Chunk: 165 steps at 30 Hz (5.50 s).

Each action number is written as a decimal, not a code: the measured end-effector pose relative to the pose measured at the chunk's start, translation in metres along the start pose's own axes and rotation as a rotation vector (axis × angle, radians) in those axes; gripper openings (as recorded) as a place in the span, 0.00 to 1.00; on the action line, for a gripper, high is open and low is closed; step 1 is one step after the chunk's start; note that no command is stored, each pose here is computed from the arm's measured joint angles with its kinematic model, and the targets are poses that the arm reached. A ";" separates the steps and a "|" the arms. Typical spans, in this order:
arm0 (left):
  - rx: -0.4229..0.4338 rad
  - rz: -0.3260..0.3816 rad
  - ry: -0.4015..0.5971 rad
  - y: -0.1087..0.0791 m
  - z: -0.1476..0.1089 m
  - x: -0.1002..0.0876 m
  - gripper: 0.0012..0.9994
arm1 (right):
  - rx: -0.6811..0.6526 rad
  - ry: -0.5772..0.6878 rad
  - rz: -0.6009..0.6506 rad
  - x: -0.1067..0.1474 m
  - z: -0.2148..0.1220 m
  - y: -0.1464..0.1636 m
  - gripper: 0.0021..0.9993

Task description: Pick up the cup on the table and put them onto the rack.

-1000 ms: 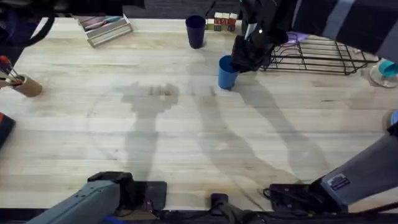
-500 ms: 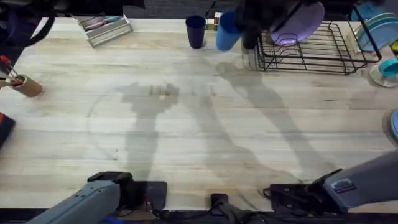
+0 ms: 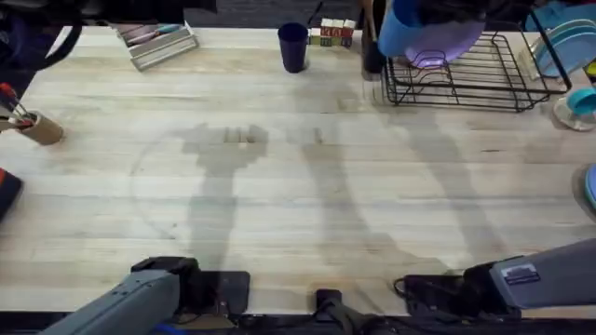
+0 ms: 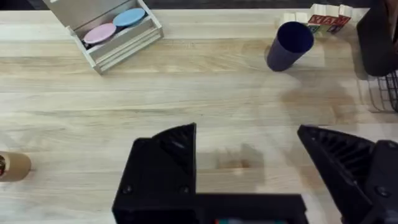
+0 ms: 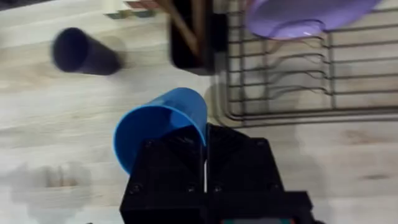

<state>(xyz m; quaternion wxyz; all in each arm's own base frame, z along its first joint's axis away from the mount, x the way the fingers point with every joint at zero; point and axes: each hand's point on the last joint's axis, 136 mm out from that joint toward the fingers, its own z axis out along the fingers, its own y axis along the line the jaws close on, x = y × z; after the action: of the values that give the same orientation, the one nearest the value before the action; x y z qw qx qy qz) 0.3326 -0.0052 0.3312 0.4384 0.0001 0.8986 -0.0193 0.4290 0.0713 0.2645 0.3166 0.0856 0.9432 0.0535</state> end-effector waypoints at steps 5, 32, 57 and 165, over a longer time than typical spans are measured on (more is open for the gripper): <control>0.000 0.000 0.000 0.000 0.000 0.000 0.99 | 0.054 0.023 0.045 -0.001 0.001 -0.032 0.03; 0.000 0.000 0.000 0.000 0.000 0.000 0.99 | 0.207 0.153 -0.040 0.015 0.066 -0.074 0.03; 0.000 0.000 0.000 0.000 0.000 0.000 0.99 | 0.181 0.256 -0.085 0.036 0.127 -0.072 0.03; 0.000 0.000 0.015 0.000 0.000 0.004 1.00 | 0.120 0.072 -0.212 -0.002 -0.006 -0.038 1.00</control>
<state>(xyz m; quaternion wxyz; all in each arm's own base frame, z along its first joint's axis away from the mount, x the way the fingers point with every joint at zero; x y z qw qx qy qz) 0.3302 -0.0052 0.3283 0.4317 0.0001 0.9018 -0.0193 0.4219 0.0336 0.2649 0.2808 0.0020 0.9592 -0.0339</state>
